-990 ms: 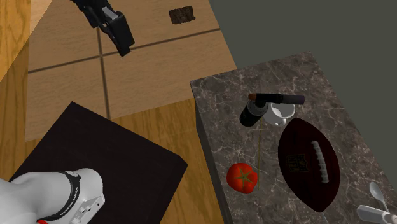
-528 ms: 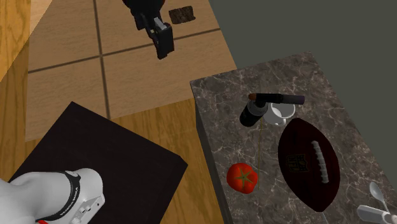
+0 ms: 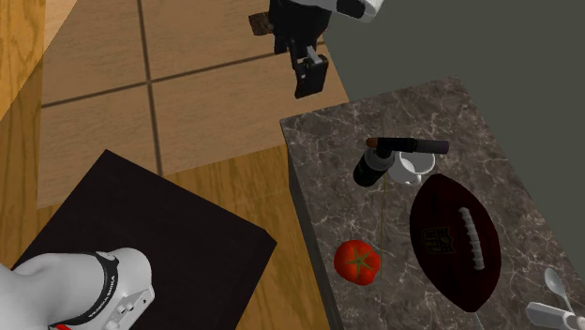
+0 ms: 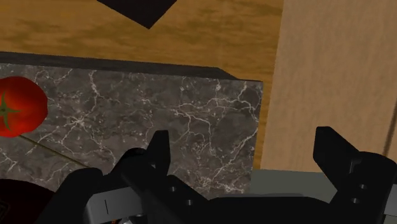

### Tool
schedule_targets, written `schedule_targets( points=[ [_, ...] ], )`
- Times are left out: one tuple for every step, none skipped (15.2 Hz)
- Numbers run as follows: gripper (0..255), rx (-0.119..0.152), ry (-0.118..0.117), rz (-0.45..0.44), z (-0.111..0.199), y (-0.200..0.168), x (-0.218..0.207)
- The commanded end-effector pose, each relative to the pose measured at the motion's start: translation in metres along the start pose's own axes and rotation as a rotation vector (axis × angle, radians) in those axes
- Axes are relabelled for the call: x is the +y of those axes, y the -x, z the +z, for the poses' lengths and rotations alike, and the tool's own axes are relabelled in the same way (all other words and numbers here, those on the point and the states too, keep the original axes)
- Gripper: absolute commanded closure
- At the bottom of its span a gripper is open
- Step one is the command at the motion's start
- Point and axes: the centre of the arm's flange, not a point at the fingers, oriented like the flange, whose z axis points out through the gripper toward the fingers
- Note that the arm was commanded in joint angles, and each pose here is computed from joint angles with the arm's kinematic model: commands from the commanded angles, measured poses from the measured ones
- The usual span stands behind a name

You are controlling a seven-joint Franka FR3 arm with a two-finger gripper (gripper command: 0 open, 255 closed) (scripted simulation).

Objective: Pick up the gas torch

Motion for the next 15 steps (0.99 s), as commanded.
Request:
schedule_targets(
  points=[
    [0, 0.002, -0.001, 0.054, 0.007, -0.021, 0.014],
    [0, 0.002, -0.001, 0.081, 0.010, -0.032, 0.020],
    [0, 0.003, -0.002, 0.107, 0.013, -0.043, 0.027],
    [0, 0.004, -0.002, 0.134, 0.016, -0.054, 0.034],
    [0, 0.005, -0.003, 0.160, 0.019, -0.064, 0.041],
    [0, 0.005, -0.003, 0.187, 0.022, -0.074, 0.049],
    [0, 0.006, -0.004, 0.213, 0.025, -0.084, 0.057],
    [0, 0.007, -0.004, 0.240, 0.029, -0.094, 0.065],
    [0, 0.008, -0.005, 0.266, 0.032, -0.104, 0.073],
    [0, 0.008, -0.005, 0.293, 0.035, -0.113, 0.082],
    [0, 0.009, -0.006, 0.319, 0.038, -0.122, 0.091],
    [0, 0.010, -0.006, 0.346, 0.041, -0.131, 0.100],
    [0, 0.011, -0.007, 0.372, 0.044, -0.140, 0.109],
    [0, 0.011, -0.007, 0.399, 0.047, -0.148, 0.119],
    [0, 0.012, -0.008, 0.425, 0.050, -0.157, 0.129]
  ],
)
